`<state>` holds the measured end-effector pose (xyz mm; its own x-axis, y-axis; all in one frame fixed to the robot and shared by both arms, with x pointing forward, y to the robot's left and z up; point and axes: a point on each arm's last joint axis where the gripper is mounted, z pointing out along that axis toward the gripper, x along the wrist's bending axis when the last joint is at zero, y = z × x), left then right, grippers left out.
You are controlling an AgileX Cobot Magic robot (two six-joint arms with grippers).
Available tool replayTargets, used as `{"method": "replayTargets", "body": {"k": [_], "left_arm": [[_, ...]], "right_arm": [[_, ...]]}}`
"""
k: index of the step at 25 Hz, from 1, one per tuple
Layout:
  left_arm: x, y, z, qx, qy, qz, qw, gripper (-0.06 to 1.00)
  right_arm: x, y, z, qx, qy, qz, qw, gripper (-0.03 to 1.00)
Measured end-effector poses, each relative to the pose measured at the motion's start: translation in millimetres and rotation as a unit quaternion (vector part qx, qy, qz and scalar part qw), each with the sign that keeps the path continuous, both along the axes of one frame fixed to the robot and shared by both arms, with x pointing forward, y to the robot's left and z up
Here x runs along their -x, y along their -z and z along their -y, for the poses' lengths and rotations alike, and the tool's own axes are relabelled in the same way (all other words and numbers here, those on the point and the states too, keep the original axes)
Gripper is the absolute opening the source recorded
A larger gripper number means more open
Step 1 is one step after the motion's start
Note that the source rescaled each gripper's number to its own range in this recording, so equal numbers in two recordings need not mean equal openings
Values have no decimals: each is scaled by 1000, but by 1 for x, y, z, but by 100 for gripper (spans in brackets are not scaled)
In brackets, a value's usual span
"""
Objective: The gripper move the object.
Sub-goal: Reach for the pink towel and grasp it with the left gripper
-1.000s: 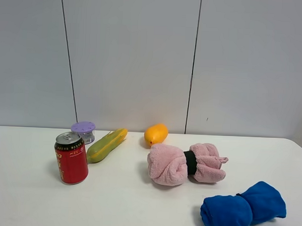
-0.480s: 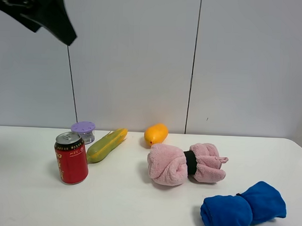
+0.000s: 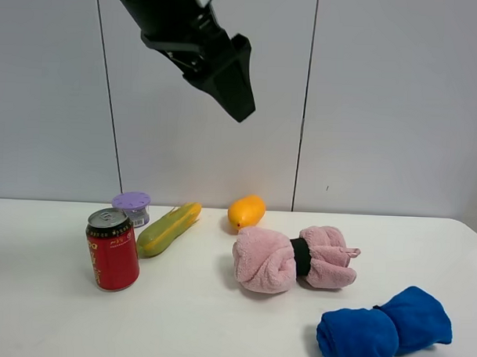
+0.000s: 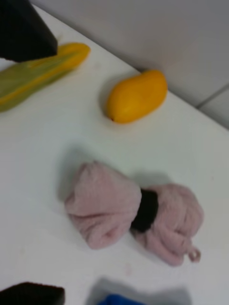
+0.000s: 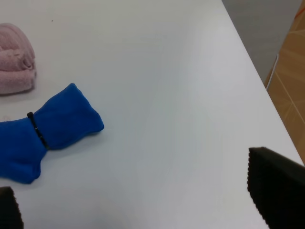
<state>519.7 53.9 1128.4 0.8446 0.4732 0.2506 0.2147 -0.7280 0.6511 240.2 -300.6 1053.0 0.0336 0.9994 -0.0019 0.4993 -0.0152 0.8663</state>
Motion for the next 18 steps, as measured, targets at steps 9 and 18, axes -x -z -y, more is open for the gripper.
{"method": "replayTargets", "body": {"k": [9, 18], "left_arm": [[0, 33, 27, -49, 58, -10, 997, 88], [-16, 76, 39, -102, 64, -29, 992, 88]], "right_arm": [[0, 0, 0, 0, 0, 0, 1000, 100], [0, 0, 0, 0, 0, 0, 1000, 100]]}}
